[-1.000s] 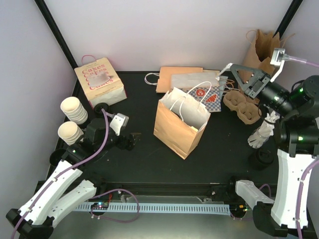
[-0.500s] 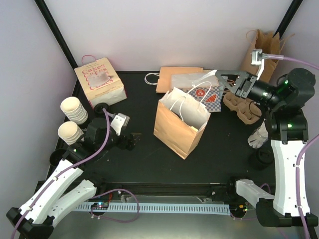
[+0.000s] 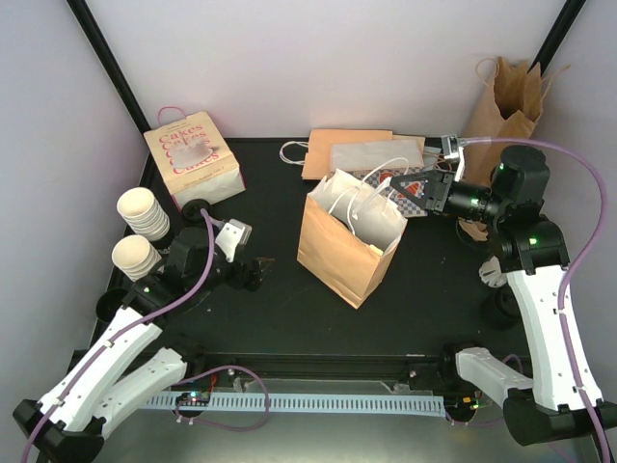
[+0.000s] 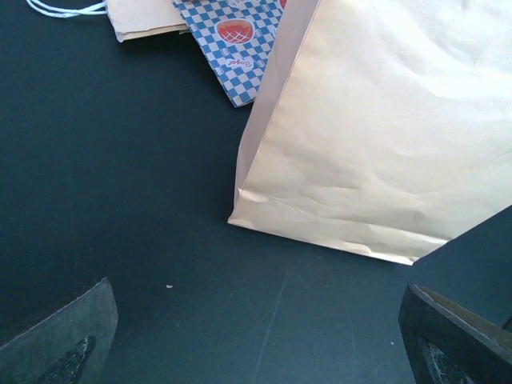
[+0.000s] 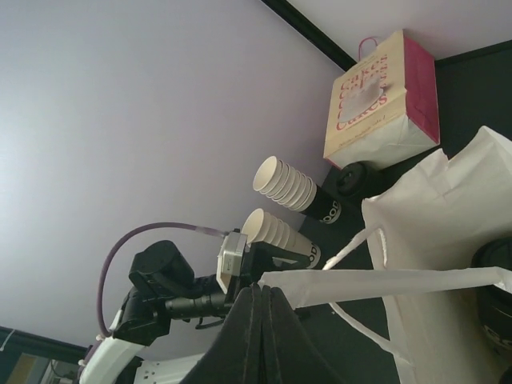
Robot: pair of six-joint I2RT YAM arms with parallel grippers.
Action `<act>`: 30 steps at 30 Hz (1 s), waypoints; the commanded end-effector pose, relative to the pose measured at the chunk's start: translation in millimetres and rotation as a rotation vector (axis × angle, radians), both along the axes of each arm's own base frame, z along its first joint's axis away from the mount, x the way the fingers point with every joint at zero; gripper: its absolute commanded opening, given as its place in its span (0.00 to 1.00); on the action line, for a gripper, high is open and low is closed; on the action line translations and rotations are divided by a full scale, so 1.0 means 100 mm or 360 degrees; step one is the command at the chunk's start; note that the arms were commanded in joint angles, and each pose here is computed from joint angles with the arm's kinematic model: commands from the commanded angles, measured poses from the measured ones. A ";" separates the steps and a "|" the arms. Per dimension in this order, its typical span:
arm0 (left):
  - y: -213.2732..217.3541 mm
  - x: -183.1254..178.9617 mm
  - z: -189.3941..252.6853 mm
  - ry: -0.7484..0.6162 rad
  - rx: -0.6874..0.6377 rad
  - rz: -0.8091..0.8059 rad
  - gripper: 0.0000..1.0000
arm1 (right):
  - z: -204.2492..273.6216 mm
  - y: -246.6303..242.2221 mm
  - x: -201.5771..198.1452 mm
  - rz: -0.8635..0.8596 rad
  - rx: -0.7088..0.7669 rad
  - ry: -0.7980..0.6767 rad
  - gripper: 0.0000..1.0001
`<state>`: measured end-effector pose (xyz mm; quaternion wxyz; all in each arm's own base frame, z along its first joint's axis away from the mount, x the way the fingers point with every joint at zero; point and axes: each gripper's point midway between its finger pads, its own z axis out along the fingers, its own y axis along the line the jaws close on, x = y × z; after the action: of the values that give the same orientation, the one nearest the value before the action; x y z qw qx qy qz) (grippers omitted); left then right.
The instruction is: Pack the takeout coffee
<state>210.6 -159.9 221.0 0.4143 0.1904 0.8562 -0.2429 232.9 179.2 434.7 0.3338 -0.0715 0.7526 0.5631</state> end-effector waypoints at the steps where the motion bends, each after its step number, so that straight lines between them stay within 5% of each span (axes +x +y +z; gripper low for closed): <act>1: -0.02 0.02 0.06 -0.0047 -0.0011 -0.0021 0.99 | 0.00 0.00 0.00 -0.0036 -0.0037 -0.0049 0.01; 18: -0.01 0.03 0.06 -0.0049 -0.0007 -0.0013 0.99 | -0.08 -0.04 0.11 -0.0202 -0.0308 -0.0033 0.02; 22: -0.01 0.02 0.05 -0.0047 -0.0010 -0.0018 0.99 | -0.23 -0.14 0.10 -0.0287 -0.0377 0.0000 0.26; 25: -0.02 0.02 0.06 -0.0046 -0.0013 -0.0024 0.99 | -0.22 -0.28 0.15 -0.0436 -0.0453 -0.0011 0.55; 30: -0.02 0.02 0.06 -0.0049 -0.0014 -0.0025 0.99 | -0.13 -0.54 0.17 -0.0664 -0.0585 -0.0059 0.61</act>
<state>210.6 -160.0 221.2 0.4146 0.1911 0.8559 -0.2430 249.2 152.9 411.8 0.3894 -0.0151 0.8264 0.4063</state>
